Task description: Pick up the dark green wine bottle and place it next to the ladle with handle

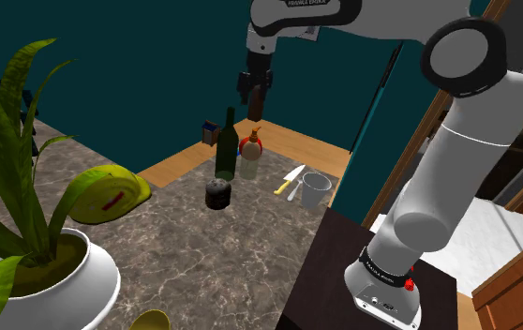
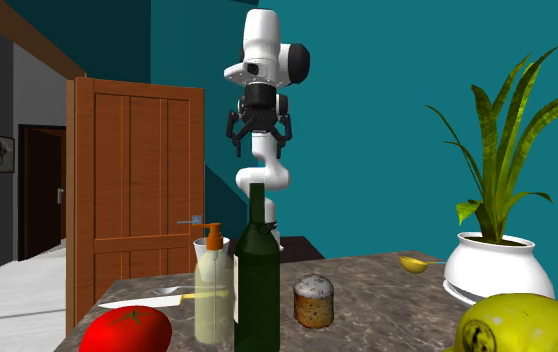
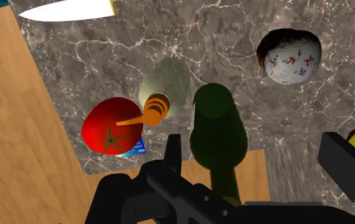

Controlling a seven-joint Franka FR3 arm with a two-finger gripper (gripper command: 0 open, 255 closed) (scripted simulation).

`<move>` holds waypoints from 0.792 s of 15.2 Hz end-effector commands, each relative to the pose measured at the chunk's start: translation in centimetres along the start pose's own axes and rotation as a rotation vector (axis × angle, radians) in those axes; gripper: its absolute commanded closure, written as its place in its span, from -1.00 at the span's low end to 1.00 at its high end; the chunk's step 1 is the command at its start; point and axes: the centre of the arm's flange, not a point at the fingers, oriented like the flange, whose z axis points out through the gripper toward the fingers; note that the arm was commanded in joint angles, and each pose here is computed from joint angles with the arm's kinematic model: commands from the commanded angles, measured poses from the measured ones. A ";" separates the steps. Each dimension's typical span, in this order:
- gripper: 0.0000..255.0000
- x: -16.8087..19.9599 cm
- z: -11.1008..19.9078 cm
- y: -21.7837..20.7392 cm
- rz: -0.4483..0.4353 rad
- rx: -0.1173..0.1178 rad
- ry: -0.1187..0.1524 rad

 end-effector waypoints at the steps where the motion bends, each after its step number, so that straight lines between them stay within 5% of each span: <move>1: -1.00 2.4 0.9 0.2 -0.008 0.011 -0.007; 8: -1.00 11.4 4.2 1.1 -0.032 0.050 -0.031; 12: -1.00 12.0 6.1 1.1 -0.034 0.053 -0.032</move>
